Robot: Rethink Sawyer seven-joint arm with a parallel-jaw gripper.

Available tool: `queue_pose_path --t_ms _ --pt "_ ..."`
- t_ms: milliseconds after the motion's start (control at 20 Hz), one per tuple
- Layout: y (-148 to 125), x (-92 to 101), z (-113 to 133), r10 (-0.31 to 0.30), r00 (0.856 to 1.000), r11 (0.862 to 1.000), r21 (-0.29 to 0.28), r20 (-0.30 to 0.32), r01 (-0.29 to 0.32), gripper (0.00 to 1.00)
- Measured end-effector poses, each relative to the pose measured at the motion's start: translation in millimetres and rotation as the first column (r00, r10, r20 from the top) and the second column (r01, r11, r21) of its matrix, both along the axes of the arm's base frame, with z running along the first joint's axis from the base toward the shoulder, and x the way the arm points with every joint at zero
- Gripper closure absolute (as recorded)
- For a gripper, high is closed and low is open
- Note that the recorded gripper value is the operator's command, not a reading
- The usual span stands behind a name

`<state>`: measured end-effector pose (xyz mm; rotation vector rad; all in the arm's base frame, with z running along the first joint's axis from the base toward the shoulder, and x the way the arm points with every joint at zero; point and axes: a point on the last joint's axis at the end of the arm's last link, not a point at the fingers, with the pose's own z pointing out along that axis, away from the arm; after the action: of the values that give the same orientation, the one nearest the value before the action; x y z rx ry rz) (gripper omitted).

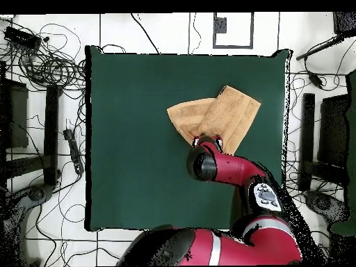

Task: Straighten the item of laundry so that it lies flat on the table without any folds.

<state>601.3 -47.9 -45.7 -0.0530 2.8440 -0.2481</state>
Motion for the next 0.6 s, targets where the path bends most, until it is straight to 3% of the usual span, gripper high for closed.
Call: queue_pose_path --t_ms 600 --pt "-2.0 -0.5 -0.6 0.000 1.000 1.000 0.015 0.007 0.000 0.00"
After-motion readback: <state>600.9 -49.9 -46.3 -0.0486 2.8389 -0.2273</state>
